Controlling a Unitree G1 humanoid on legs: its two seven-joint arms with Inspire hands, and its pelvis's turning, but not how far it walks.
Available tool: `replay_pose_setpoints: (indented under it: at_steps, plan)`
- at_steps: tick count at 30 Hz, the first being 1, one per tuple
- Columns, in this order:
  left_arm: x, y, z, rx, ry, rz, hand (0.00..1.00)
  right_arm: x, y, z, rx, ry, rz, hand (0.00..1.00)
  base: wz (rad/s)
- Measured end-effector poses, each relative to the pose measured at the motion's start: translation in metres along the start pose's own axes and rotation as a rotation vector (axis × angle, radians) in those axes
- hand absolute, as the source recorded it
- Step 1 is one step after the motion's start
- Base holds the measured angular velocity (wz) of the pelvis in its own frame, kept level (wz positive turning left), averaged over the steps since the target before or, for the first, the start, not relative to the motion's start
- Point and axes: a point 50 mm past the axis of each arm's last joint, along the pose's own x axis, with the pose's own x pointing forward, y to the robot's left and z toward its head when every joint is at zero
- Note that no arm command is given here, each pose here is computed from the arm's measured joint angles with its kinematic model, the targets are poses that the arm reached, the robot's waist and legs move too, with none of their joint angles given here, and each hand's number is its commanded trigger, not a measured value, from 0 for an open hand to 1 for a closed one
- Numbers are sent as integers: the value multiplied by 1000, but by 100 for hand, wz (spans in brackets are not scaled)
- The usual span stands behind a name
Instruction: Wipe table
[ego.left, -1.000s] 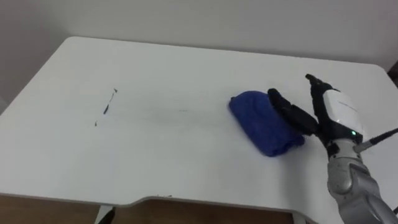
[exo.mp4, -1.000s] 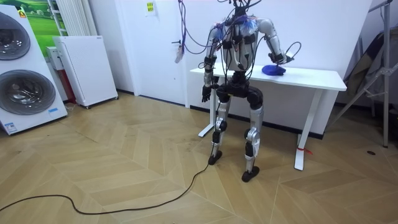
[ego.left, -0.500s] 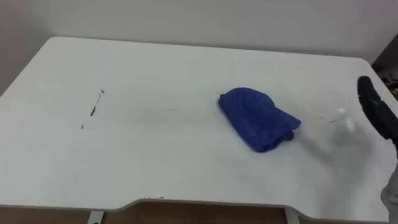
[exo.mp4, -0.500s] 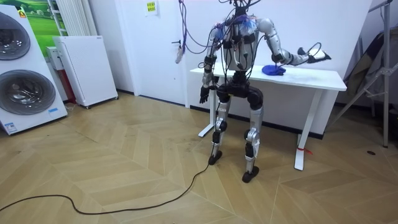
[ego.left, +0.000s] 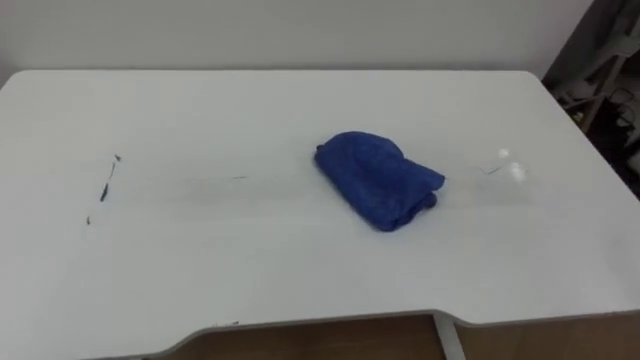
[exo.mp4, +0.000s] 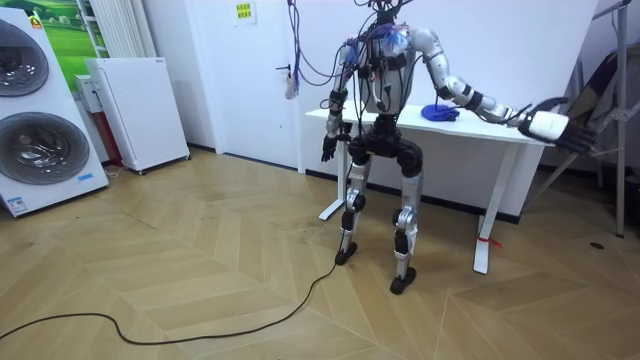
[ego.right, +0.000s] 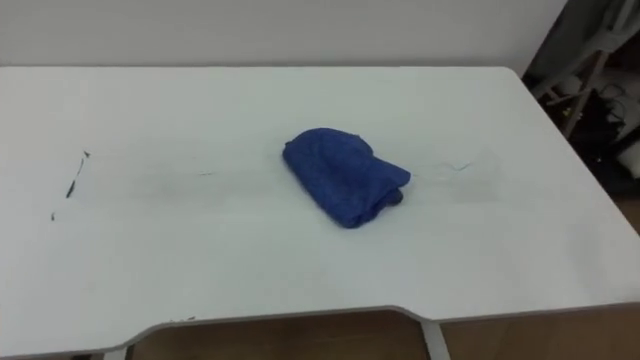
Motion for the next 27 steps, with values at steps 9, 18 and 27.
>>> replay_pose_setpoints:
  at_steps: [9, 18, 27]
  plan:
    - [-1, 6, -6, -29, 21, 19, 0, 4, -31, -63, 371, 481, -213, 0, -9]
    - [-1, 6, -5, -38, 20, 20, 0, -14, -38, -112, 496, 692, -293, 0, 1]
    - [1, -43, -11, 60, 85, -137, 0, -84, 17, -173, -242, 565, 307, 0, -11]
